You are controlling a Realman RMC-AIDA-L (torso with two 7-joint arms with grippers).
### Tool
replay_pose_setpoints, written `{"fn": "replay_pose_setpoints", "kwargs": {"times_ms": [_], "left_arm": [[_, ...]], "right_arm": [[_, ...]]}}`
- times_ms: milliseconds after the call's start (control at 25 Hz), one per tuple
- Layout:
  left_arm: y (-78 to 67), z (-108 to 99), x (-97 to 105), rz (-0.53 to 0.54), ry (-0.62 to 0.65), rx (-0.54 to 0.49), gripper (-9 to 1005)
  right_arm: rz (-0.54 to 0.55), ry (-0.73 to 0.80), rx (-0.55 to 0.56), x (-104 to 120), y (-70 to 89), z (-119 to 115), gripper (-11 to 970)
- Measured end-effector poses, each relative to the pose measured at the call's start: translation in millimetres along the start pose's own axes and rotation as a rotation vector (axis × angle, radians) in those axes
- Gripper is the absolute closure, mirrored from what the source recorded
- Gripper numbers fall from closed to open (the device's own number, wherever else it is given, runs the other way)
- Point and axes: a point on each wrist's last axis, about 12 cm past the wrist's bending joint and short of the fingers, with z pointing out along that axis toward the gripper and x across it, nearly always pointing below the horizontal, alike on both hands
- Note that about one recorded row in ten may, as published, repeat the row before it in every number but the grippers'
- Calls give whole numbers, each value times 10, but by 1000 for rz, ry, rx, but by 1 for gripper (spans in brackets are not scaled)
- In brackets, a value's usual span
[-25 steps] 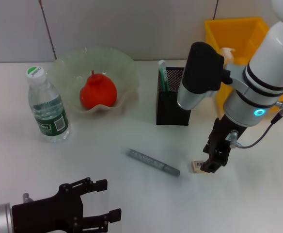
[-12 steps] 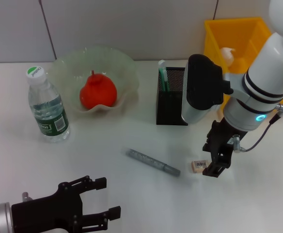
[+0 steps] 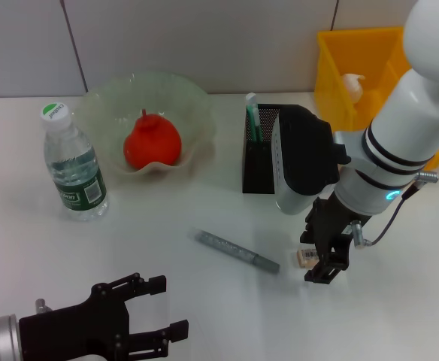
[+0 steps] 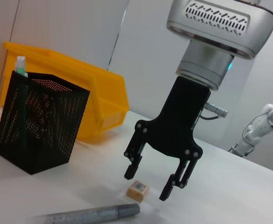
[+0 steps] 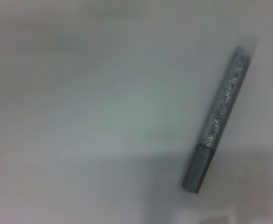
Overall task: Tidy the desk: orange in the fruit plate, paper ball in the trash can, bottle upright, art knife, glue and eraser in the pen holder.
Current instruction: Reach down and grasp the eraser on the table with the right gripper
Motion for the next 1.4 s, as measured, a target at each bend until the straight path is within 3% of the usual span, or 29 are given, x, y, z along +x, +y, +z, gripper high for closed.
{"fn": "replay_pose_setpoints", "kwargs": {"times_ms": [440,880,1400], "left_arm": [[-3,-9,8,-3,-1,-4,135],[-9,-29,14,-6,-5,-6,136],[-16,-46,25,-9,-6,-9,135]], "right_arm": [[-16,-4,11,-9,-9,23,327],[-12,-4,20,-2,-25,51,447],[-27,8,24,0,-11,82,505]]}}
